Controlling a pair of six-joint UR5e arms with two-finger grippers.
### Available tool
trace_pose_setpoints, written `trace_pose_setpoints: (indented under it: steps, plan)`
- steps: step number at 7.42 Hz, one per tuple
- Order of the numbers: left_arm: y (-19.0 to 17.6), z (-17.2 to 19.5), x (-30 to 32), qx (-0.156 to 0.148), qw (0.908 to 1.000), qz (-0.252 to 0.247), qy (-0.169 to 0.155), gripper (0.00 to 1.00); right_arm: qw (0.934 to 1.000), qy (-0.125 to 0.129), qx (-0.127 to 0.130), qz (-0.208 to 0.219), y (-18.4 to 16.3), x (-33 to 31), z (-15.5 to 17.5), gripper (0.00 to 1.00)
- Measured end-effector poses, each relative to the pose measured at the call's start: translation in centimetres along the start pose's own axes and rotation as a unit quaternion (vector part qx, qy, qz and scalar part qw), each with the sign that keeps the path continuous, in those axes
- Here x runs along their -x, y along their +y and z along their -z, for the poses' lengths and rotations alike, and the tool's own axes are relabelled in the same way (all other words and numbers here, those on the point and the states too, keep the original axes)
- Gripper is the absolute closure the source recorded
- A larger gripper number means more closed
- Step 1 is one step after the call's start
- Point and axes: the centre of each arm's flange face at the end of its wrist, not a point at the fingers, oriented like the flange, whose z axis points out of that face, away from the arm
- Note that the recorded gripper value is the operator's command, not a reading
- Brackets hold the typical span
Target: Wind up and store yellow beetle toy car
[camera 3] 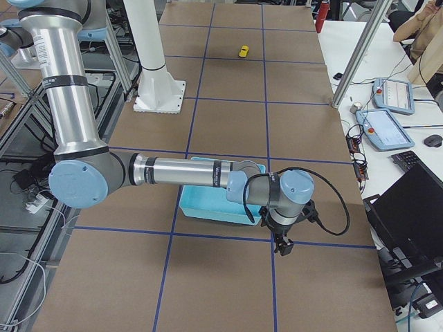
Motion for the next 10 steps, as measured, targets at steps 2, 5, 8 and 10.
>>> trace_pose_setpoints:
  steps: [2, 5, 8, 10]
  plan:
    - [-3.3, -1.5, -5.0, -0.011, 0.9963, -0.084, 0.014, 0.0, 1.0, -0.001, 0.0, 0.0, 0.0, 0.1, -0.1, 0.0]
    - [-5.0, -5.0, -7.8, -0.032, 0.9844, -0.172, 0.024, 0.0, 0.9999, -0.015, -0.006, 0.0, -0.1, 0.4, -0.2, 0.0]
    - [-6.6, -7.2, -12.5, -0.058, 0.9652, -0.255, 0.01, 0.0, 0.9998, -0.019, -0.006, -0.001, 0.2, 0.4, -0.4, 0.0]
    - [-7.8, -10.2, -18.1, -0.066, 0.9456, -0.318, 0.015, 0.0, 0.9998, -0.02, -0.006, -0.001, 0.2, 0.4, -0.5, 0.0]
